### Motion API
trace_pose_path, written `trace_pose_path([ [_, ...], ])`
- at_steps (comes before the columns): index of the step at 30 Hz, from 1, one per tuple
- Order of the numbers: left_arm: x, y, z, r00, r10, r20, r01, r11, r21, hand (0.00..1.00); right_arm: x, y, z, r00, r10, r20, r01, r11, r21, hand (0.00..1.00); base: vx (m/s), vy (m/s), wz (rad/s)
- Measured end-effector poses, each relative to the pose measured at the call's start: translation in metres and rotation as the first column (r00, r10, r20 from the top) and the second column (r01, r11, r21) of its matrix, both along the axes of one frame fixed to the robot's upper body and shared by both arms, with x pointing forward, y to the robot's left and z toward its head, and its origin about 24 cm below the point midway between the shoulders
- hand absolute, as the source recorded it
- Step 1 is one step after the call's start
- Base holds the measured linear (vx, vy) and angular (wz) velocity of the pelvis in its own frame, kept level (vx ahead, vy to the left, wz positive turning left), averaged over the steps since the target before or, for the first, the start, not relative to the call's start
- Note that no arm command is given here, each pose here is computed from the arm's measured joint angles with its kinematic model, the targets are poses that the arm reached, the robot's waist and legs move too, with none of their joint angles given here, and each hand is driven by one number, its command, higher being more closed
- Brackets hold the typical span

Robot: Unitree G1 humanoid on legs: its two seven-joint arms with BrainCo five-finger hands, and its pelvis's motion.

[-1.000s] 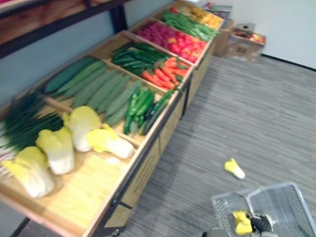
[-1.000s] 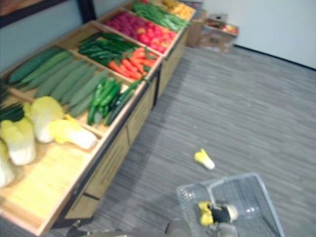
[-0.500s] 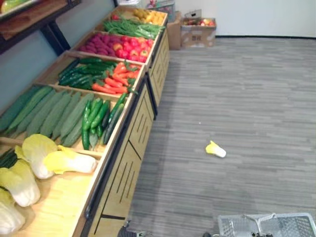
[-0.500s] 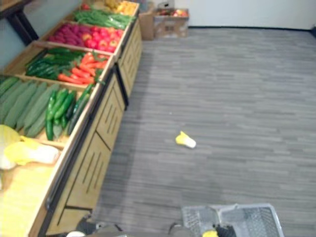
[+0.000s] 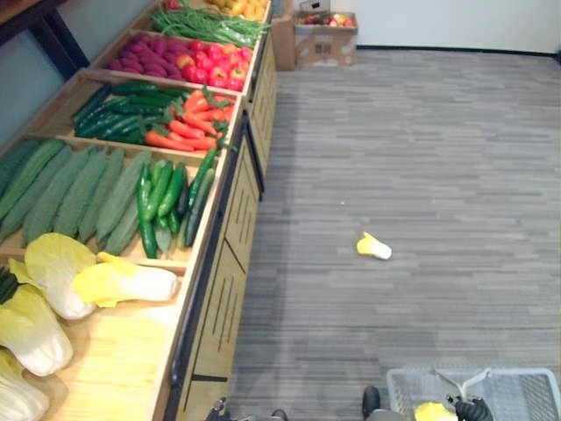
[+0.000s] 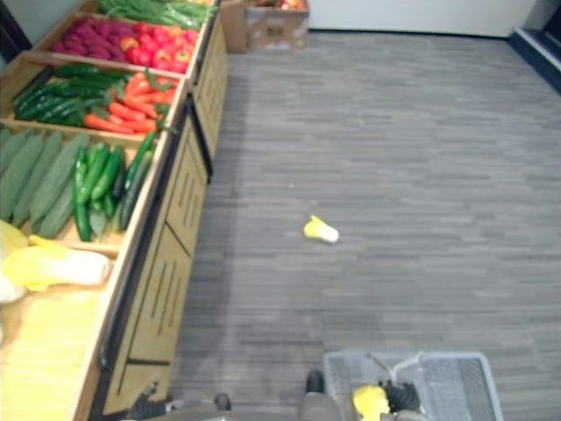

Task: Pick vegetable in the basket

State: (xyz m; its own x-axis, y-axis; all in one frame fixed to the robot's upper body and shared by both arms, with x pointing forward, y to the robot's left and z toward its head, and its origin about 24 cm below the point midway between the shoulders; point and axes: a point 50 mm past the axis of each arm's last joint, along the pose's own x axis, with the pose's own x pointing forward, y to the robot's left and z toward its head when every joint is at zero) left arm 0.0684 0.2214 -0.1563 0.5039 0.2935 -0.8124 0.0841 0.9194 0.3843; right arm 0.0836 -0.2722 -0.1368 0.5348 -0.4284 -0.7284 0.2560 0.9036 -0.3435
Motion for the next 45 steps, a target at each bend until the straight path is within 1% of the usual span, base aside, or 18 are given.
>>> trace_pose_path([
  [5,-0.003,0.001,-0.001,1.000,0.015,-0.014,-0.015,1.000,-0.001,0.00,-0.007,0.010,-0.007,0.999,-0.008,-0.035,0.009,0.999,0.035,1.00,0.00,0.050,-0.17],
  [11,-0.009,0.003,-0.003,0.998,0.058,-0.033,-0.058,0.998,-0.005,0.00,-0.018,0.012,-0.012,0.996,-0.020,-0.090,0.024,0.998,0.052,1.00,0.01,-0.029,-0.16],
  [17,-0.004,0.002,-0.002,0.998,0.061,-0.023,-0.061,0.998,-0.009,0.00,-0.004,0.010,-0.008,0.999,-0.034,-0.040,0.036,0.998,0.045,1.00,-0.07,0.016,-0.35],
  [23,-0.005,0.017,0.002,0.992,0.126,-0.002,-0.126,0.992,0.016,0.00,-0.016,0.041,-0.015,0.998,-0.048,-0.037,0.052,0.991,0.121,1.00,-0.02,0.014,0.02],
  [25,-0.004,0.013,0.002,0.990,0.141,0.009,-0.141,0.990,0.002,0.00,-0.016,0.043,-0.014,0.998,-0.052,-0.029,0.056,0.991,0.124,1.00,0.14,-0.068,0.16],
  [26,-0.003,0.009,0.001,0.986,0.164,0.017,-0.164,0.986,-0.010,0.00,-0.014,0.043,-0.013,0.998,-0.054,-0.016,0.056,0.991,0.123,1.00,0.17,-0.095,0.01],
  [28,0.001,0.005,0.001,0.985,0.169,0.030,-0.169,0.985,-0.022,0.00,-0.011,0.042,-0.012,0.998,-0.057,-0.007,0.057,0.991,0.120,1.00,0.27,-0.197,0.02],
  [31,0.007,0.003,0.003,0.982,0.183,0.055,-0.182,0.983,-0.030,0.00,-0.018,0.040,-0.013,0.997,-0.070,-0.033,0.073,0.990,0.116,1.00,0.39,-0.358,0.25],
  [32,0.012,-0.006,0.002,0.982,0.181,0.060,-0.178,0.983,-0.056,0.00,-0.021,0.032,-0.012,0.995,-0.084,-0.045,0.088,0.991,0.097,1.00,0.50,-0.434,0.49],
  [34,0.022,-0.013,0.003,0.980,0.177,0.093,-0.171,0.982,-0.074,0.00,-0.019,0.028,-0.011,0.995,-0.088,-0.044,0.091,0.992,0.085,1.00,0.43,-0.360,0.37],
  [38,0.031,-0.009,0.006,0.971,0.205,0.124,-0.198,0.978,-0.066,0.00,-0.017,0.027,-0.010,0.996,-0.076,-0.040,0.079,0.994,0.078,1.00,0.37,-0.368,0.57],
  [41,0.033,-0.006,0.008,0.950,0.273,0.151,-0.264,0.961,-0.080,0.00,-0.013,0.021,-0.006,0.997,-0.070,-0.015,0.070,0.996,0.048,1.00,0.28,-0.301,0.50],
  [44,0.034,-0.005,0.009,0.942,0.297,0.159,-0.285,0.954,-0.089,0.00,-0.007,0.015,-0.002,0.997,-0.070,0.014,0.070,0.997,0.029,1.00,0.17,-0.163,0.34],
  [45,0.034,-0.004,0.010,0.931,0.327,0.165,-0.314,0.944,-0.101,0.00,-0.007,0.014,-0.003,0.997,-0.072,0.013,0.072,0.997,0.029,1.00,0.13,-0.082,0.51],
])
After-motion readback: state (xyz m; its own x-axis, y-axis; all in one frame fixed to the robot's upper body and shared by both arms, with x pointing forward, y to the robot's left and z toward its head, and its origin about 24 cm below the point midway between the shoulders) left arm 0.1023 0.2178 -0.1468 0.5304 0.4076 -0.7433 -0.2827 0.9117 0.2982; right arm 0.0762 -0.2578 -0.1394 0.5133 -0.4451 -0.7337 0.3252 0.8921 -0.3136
